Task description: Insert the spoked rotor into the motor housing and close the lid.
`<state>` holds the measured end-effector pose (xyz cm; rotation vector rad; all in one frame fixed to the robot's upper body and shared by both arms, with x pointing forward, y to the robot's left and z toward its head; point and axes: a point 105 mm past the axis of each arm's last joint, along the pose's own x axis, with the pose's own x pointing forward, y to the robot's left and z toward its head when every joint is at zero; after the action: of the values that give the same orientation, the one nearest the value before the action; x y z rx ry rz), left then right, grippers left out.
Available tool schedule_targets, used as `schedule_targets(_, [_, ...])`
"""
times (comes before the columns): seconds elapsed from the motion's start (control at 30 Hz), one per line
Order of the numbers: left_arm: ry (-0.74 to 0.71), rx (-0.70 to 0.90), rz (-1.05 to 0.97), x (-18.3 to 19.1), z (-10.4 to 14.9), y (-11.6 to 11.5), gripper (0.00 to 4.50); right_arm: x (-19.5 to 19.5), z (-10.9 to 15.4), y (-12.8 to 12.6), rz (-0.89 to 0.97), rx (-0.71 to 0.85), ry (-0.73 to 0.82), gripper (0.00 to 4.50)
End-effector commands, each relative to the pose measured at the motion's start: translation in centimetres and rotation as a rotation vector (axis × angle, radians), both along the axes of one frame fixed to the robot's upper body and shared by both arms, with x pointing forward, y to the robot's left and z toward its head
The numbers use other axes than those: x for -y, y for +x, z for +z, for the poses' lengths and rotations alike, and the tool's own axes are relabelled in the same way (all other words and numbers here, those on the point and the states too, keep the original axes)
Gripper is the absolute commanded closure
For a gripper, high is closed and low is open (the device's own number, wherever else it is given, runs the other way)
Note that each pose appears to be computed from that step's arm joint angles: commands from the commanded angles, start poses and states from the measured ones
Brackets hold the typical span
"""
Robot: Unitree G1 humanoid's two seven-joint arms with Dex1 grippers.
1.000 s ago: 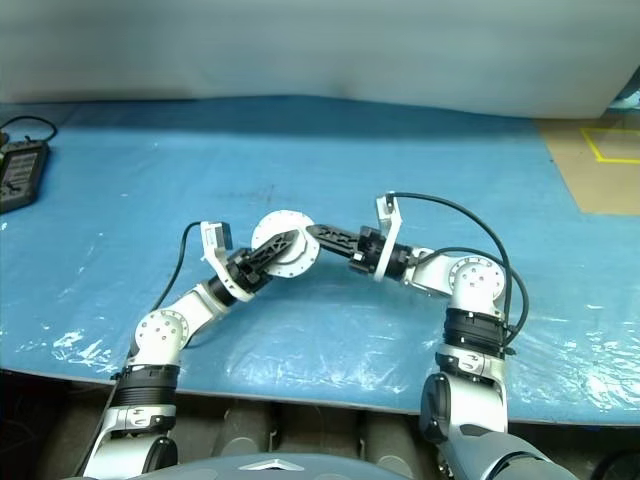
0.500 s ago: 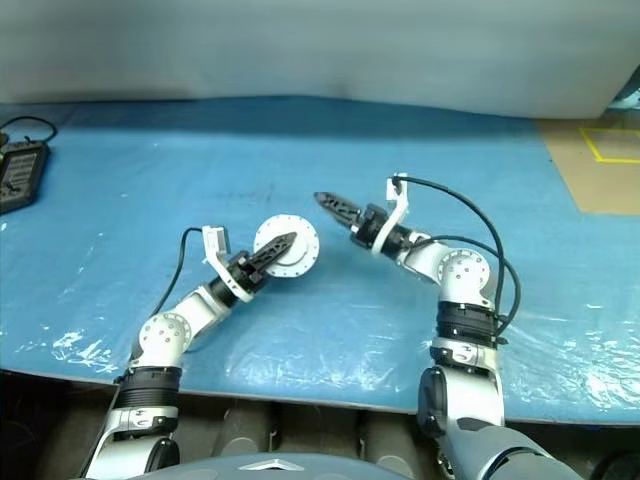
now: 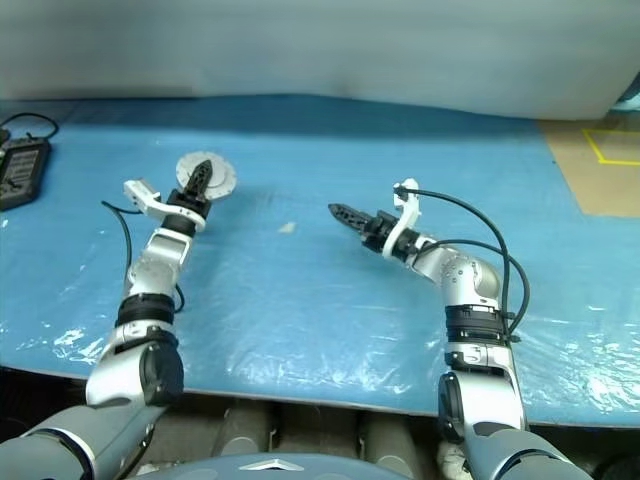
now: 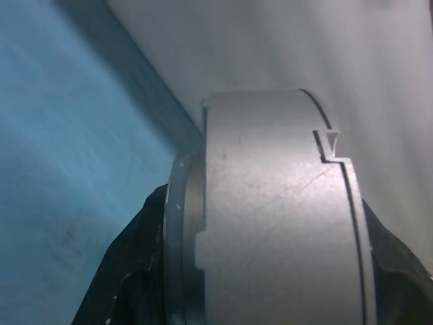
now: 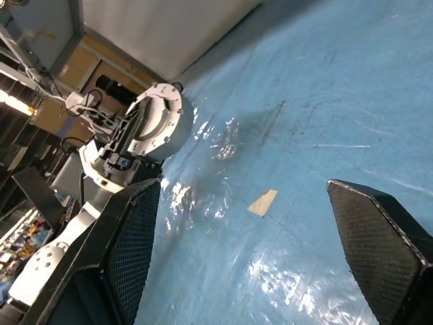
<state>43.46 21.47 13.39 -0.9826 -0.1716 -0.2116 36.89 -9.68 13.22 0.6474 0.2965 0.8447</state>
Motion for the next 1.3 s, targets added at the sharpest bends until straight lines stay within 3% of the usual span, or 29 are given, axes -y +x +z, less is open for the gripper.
schedule_targets(0.03, [0.043,0.024,0.029,-0.1,1.3,0.9,1.82,-0.3,1.5,-0.1,0.007,0.075,0.0,0.38])
schedule_targets(0.37, [0.129,-0.112,0.148,-1.0,-1.2,1.5,1.82,-0.2,1.2,-0.3,-0.002,0.078,-0.002,0.38])
schedule_targets(0.47, [0.196,-0.131,0.223,-2.4,-1.4,1.2,1.15,-0.3,1.1,-0.2,-0.002,0.076,-0.003,0.34])
schedule_targets(0.57, [0.243,-0.142,0.294,-3.8,-1.4,0.9,0.15,-0.3,1.2,-0.2,0.001,0.076,-0.002,0.34])
schedule_targets(0.6, [0.253,-0.141,0.316,-4.4,-1.4,0.7,0.03,-0.4,1.2,-0.2,0.002,0.076,-0.002,0.34])
schedule_targets(0.9, [0.49,0.003,0.36,-6.0,0.3,-1.0,0.03,-0.5,1.3,-0.1,-0.005,0.125,-0.032,0.34])
schedule_targets(1.0, [0.566,0.142,0.29,-4.6,1.9,-1.7,0.03,0.2,1.7,0.2,-0.046,0.264,-0.099,0.34])
schedule_targets(1.13, [0.653,0.389,0.012,0.4,3.8,-3.8,0.03,2.0,1.3,0.8,-0.094,0.408,-0.239,0.34])
schedule_targets(1.3, [0.729,0.51,-0.448,7.1,2.6,-7.5,0.03,3.8,1.6,0.7,-0.07,0.561,-0.384,0.34])
